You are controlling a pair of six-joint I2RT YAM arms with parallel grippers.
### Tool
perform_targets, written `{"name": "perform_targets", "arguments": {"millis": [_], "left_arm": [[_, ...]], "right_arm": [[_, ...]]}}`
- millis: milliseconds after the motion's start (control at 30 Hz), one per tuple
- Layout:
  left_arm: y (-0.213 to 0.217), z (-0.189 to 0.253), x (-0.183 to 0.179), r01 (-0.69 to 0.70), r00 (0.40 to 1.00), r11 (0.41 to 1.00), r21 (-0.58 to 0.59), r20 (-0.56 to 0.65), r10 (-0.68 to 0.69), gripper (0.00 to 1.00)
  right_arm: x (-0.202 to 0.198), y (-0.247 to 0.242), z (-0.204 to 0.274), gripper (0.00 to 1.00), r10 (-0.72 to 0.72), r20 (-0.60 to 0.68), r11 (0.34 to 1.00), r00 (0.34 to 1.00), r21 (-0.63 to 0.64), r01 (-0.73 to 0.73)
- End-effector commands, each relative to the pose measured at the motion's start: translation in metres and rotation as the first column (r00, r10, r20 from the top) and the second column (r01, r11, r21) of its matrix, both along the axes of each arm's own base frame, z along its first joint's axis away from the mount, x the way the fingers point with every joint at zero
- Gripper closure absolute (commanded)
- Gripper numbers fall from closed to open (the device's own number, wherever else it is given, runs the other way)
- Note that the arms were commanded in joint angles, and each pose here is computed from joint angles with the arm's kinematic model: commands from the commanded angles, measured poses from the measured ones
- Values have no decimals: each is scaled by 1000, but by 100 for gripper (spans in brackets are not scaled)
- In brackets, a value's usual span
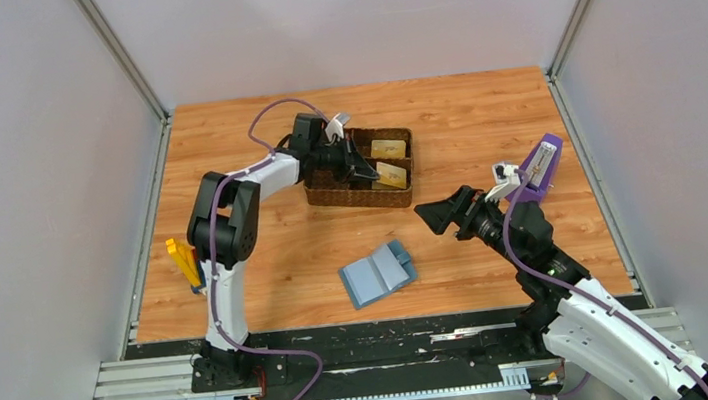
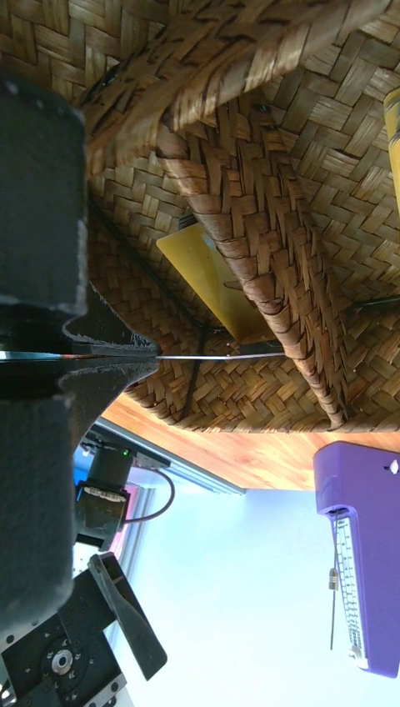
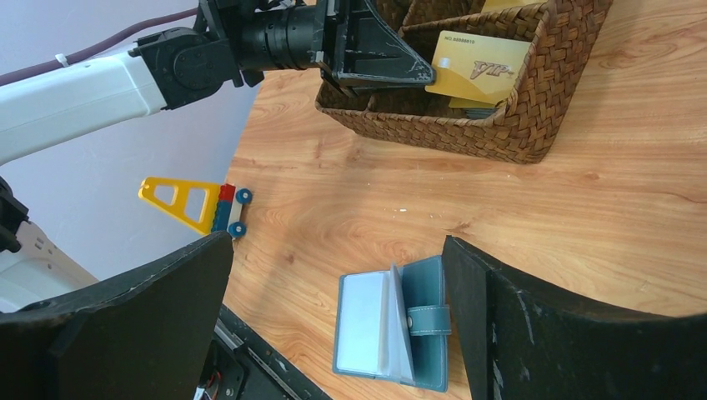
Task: Take the credit cards out of the card holder
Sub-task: Place the credit card in the storage box.
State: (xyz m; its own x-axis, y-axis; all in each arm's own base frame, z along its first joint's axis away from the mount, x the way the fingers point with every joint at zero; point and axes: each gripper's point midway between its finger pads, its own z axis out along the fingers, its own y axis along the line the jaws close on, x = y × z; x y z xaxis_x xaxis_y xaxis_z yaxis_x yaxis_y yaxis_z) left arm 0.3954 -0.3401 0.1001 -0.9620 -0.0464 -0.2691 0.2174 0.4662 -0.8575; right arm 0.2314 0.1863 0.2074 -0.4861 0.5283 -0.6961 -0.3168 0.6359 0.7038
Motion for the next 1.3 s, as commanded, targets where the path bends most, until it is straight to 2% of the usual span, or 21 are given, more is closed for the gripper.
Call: {"name": "perform_targets", "arguments": {"millis": [0,367,700,1100,1267], "left_arm": [[-11,12,10,18,999,999,-36,51,-16,100],[-11,2,13,10,999,1000,-11,47,-9,97],[-11,2,14,12,999,1000,-5,50,-11,98],[-4,15,0,-5,1000,1000,18,13,4,100],[0,39,-4,-27,999,1000,10,43,26,100]], "right_arm": [[4,0,28,0,-10,86,1000,996,19,8],[5,-1,28,0,-14,89,1000,996,16,13],[4,-2,29,0,-15,93,1000,996,17,14],[3,-3,29,0,-15,96,1000,995,13,13],[4,-4,34,0,-19,92,1000,996,-4,20]]}}
